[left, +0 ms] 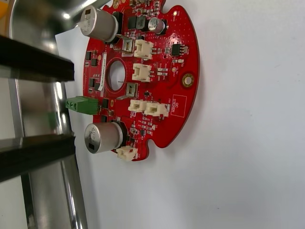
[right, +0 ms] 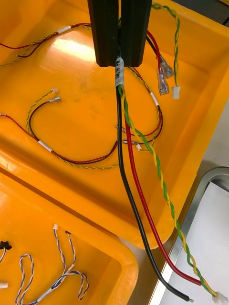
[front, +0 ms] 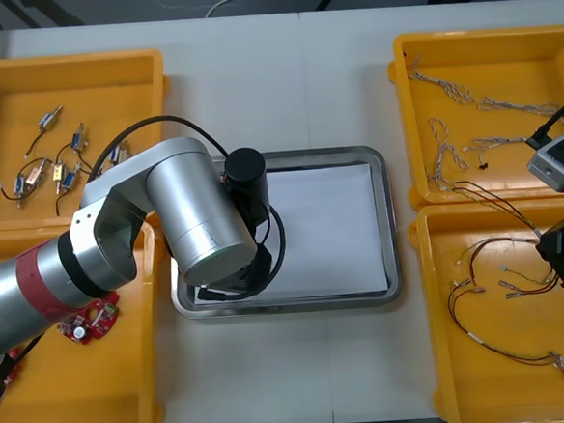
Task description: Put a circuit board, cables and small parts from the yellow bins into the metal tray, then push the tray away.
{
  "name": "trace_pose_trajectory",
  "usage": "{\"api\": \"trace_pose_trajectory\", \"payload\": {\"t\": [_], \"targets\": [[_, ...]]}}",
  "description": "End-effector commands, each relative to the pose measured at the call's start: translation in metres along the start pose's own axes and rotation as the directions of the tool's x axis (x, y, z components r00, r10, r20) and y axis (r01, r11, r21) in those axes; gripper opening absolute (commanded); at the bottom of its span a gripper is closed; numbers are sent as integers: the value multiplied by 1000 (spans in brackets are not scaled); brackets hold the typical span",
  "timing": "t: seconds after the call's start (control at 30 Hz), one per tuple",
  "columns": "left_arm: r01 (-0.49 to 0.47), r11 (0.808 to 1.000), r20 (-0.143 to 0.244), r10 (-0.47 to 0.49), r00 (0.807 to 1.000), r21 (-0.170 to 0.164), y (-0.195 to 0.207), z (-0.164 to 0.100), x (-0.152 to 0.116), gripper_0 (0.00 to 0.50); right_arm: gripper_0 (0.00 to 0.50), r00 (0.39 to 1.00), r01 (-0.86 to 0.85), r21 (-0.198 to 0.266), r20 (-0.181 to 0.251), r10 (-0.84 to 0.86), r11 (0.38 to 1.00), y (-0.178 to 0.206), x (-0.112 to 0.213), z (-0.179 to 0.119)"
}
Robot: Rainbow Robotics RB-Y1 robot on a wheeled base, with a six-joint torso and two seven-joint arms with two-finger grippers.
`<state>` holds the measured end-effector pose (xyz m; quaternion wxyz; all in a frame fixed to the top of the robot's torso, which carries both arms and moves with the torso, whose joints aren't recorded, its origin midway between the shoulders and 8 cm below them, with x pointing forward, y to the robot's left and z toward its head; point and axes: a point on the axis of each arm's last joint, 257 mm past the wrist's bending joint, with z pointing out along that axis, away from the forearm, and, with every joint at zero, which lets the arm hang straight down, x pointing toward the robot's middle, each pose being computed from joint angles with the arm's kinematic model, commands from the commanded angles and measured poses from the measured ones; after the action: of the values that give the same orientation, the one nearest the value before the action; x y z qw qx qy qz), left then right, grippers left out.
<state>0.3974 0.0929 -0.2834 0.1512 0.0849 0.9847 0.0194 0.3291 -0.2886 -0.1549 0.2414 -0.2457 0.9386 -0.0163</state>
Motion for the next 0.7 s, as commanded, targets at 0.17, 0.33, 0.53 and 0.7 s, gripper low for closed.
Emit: {"api": "trace_pose_trajectory", "payload": {"t": [0.17, 0.33, 0.53, 0.7], "targets": [[32, 999, 59, -34, 998, 27, -22, -16, -14, 500, 0, 999, 43, 59, 29, -45, 997, -13, -9, -16], [34, 998, 80, -39, 996, 59, -27, -31, -19, 500, 0, 999, 43, 59, 29, -45, 997, -13, -9, -16], [28, 997, 107, -36, 994, 70, -23, -58, -25, 500, 0, 999, 43, 59, 29, -45, 997, -13, -9, -16], [31, 997, 113, -38, 993, 68, -11, -85, -28, 500, 0, 999, 43, 59, 29, -45, 997, -13, -9, -16]]}}
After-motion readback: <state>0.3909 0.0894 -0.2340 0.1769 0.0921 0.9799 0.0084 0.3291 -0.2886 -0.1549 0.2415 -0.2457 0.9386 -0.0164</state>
